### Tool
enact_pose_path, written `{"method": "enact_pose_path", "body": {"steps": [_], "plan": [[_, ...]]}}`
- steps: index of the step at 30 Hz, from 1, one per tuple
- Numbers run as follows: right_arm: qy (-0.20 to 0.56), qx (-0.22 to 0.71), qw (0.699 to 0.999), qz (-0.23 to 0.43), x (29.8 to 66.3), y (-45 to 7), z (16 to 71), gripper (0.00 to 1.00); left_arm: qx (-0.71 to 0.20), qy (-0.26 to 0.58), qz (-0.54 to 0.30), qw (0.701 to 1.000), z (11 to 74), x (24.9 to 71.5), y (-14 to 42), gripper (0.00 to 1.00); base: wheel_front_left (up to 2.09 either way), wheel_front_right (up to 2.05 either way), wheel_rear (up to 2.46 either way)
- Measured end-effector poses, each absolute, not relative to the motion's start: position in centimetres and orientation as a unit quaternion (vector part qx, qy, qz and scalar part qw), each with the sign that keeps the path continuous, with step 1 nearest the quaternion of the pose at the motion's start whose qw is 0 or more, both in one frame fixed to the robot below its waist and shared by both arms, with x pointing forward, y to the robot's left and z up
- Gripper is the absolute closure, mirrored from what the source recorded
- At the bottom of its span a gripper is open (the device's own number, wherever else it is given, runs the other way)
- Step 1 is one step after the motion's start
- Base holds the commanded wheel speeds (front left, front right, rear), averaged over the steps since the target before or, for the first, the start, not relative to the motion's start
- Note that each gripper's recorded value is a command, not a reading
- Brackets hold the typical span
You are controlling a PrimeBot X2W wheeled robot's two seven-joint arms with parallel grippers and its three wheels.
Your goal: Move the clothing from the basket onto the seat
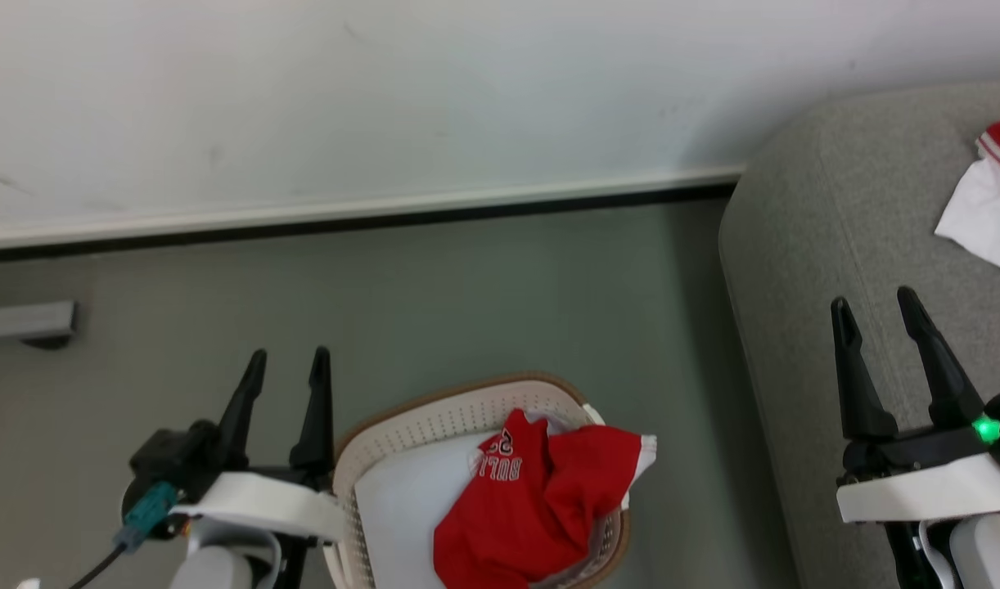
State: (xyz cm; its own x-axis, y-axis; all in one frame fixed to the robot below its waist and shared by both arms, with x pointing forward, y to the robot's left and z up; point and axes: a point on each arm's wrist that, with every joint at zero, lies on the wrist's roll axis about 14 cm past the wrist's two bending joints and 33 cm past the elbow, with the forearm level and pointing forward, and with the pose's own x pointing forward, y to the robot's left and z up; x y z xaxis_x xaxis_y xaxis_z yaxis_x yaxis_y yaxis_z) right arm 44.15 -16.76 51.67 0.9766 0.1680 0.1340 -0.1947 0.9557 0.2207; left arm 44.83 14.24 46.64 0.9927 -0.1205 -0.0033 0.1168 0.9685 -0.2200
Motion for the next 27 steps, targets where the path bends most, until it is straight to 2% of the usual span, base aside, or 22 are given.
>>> {"method": "enact_pose_path", "body": {"steps": [7, 16, 27], "plan": [[-0.045, 0.114, 0.989, 0.085, 46.5, -17.1, 49.9, 0.0, -0.096, 0.057, -0.105, 0.988, 42.5, 48.1, 11.3, 0.0, 0.0, 0.0, 0.0], [-0.048, 0.107, 0.991, 0.064, 49.1, -18.6, 48.7, 0.0, -0.083, 0.165, -0.165, 0.969, 34.5, 49.6, 7.2, 0.0, 0.0, 0.0, 0.0], [-0.072, 0.096, 0.992, 0.045, 51.8, -19.8, 48.9, 0.0, -0.06, 0.316, -0.246, 0.914, 25.2, 47.8, 2.4, 0.0, 0.0, 0.0, 0.0]]}}
